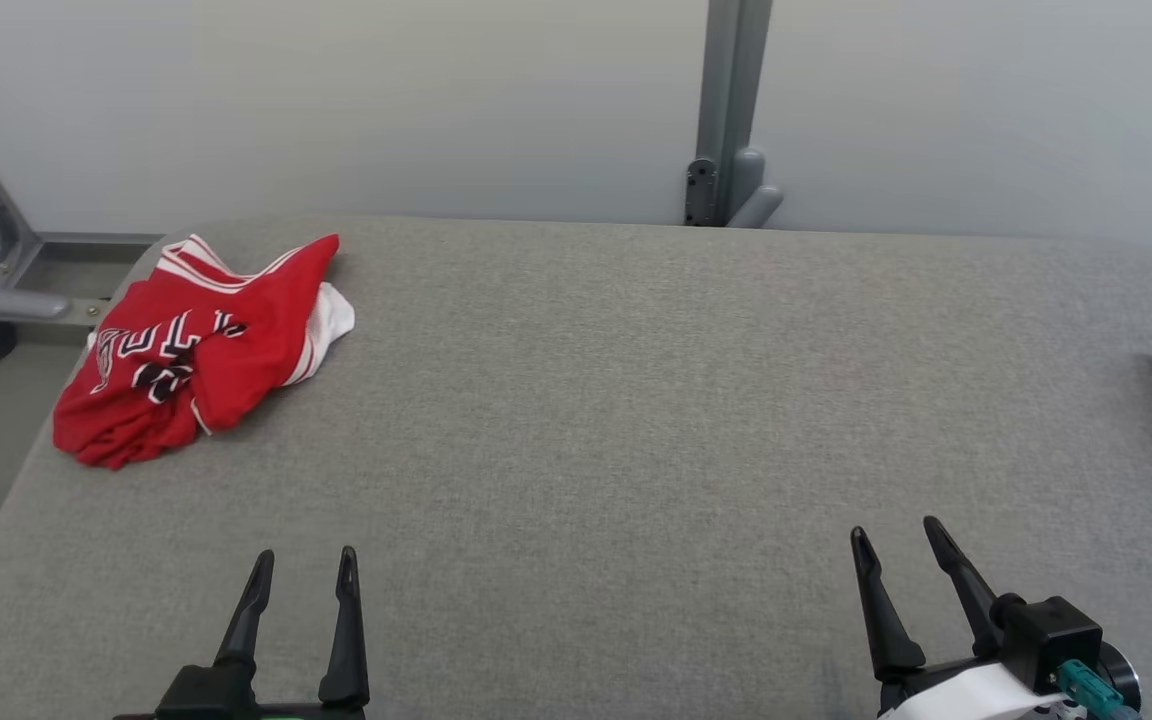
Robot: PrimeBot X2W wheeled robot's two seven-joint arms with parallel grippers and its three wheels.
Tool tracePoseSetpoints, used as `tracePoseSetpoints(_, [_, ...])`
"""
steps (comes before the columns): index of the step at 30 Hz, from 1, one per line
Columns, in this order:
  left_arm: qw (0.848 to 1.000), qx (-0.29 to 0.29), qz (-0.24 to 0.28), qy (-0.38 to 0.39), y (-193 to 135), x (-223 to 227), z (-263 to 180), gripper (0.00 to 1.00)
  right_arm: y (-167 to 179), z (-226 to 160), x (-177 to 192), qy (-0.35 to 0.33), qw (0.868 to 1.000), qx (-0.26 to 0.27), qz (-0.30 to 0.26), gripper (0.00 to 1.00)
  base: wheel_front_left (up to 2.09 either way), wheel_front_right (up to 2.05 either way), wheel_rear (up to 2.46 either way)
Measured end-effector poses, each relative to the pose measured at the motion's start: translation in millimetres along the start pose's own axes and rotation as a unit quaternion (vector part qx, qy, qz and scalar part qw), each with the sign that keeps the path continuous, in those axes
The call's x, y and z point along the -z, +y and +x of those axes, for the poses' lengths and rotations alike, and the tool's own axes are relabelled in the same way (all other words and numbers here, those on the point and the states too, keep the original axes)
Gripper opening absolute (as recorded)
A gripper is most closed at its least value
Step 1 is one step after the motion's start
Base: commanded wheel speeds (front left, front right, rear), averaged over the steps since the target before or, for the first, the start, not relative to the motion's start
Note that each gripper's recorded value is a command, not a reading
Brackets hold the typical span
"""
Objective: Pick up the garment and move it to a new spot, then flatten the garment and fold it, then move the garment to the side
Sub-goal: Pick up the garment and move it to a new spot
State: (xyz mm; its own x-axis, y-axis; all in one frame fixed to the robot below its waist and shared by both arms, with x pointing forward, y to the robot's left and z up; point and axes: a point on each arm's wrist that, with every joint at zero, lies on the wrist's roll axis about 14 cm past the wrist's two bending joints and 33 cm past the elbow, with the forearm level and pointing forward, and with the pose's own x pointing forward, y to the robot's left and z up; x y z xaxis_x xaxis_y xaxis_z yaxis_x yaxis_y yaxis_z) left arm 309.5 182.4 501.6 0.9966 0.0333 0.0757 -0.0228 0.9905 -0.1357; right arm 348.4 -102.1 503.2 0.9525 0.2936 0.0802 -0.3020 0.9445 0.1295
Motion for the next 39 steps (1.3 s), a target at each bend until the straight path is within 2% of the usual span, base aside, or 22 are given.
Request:
tracePoseSetpoints(7, [0.998,-0.062,-0.003,-0.009,33,-6,-19,1.00,40,24,3,0.003,0.998,-0.068,0.008,1.00,0.00,0.00,0.00])
tracePoseSetpoints(21, [0.987,-0.158,0.004,-0.022,79,-16,-58,1.00,98,50,19,0.026,0.986,-0.160,0.025,1.00,0.00,0.00,0.00])
tracePoseSetpoints(30, [0.982,-0.187,0.002,-0.021,91,-16,-69,1.00,113,56,31,0.043,0.981,-0.185,0.032,1.00,0.00,0.00,0.00])
tracePoseSetpoints(39, [0.982,-0.189,0.002,-0.021,92,-18,-63,1.00,113,60,38,0.053,0.979,-0.192,0.033,1.00,0.00,0.00,0.00])
